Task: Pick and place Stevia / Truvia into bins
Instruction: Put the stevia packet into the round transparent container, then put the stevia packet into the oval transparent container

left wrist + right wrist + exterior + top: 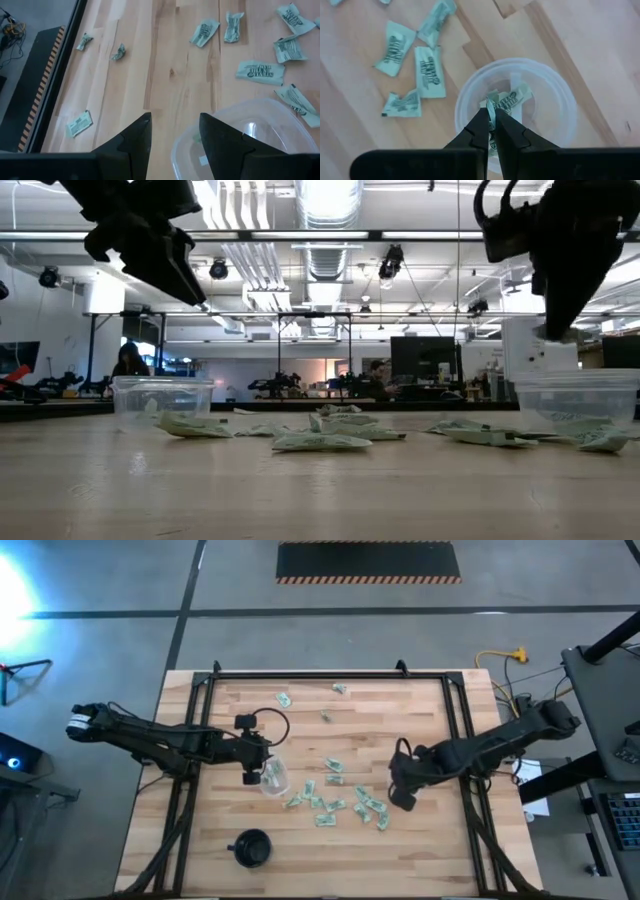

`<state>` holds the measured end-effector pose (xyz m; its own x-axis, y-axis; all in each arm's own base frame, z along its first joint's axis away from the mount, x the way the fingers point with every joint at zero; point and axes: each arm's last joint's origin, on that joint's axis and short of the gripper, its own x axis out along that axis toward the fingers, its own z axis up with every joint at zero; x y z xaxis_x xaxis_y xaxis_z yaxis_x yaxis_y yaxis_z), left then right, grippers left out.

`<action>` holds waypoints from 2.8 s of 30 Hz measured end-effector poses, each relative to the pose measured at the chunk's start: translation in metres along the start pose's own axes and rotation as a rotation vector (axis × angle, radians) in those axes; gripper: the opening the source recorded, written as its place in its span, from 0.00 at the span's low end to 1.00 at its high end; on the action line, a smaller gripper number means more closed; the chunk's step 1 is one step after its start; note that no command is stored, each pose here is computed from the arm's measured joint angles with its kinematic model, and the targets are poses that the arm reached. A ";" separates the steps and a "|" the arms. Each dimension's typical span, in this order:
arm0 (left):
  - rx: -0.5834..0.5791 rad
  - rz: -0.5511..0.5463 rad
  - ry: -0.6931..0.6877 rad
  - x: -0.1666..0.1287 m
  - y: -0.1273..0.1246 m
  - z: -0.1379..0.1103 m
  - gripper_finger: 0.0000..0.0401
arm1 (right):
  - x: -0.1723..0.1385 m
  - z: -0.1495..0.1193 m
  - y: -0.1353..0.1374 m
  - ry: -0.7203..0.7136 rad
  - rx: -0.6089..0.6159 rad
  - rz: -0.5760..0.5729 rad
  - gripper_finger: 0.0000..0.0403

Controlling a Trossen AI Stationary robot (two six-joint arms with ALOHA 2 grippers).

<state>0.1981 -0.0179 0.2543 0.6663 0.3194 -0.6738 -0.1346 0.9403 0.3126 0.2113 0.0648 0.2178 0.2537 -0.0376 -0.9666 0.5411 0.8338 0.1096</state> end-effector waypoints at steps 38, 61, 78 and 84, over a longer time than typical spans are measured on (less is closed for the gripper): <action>-0.264 0.081 0.121 0.061 0.123 -0.015 0.37 | -0.022 0.038 -0.005 -0.481 -0.330 0.010 0.38; -0.485 -0.015 0.509 0.166 0.225 0.012 0.37 | -0.021 0.037 -0.006 -0.494 -0.425 -0.032 0.33; -0.717 0.171 0.640 0.185 0.227 0.002 0.37 | -0.018 0.036 -0.007 -0.486 -0.461 -0.042 0.31; -0.788 0.170 0.631 0.185 0.227 0.002 0.37 | -0.018 0.036 -0.007 -0.486 -0.467 -0.043 0.29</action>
<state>0.2926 0.2542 0.2019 0.1162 0.2452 -0.9625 -0.7871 0.6137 0.0614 0.2318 0.0401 0.2430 0.6308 -0.2288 -0.7415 0.1831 0.9725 -0.1443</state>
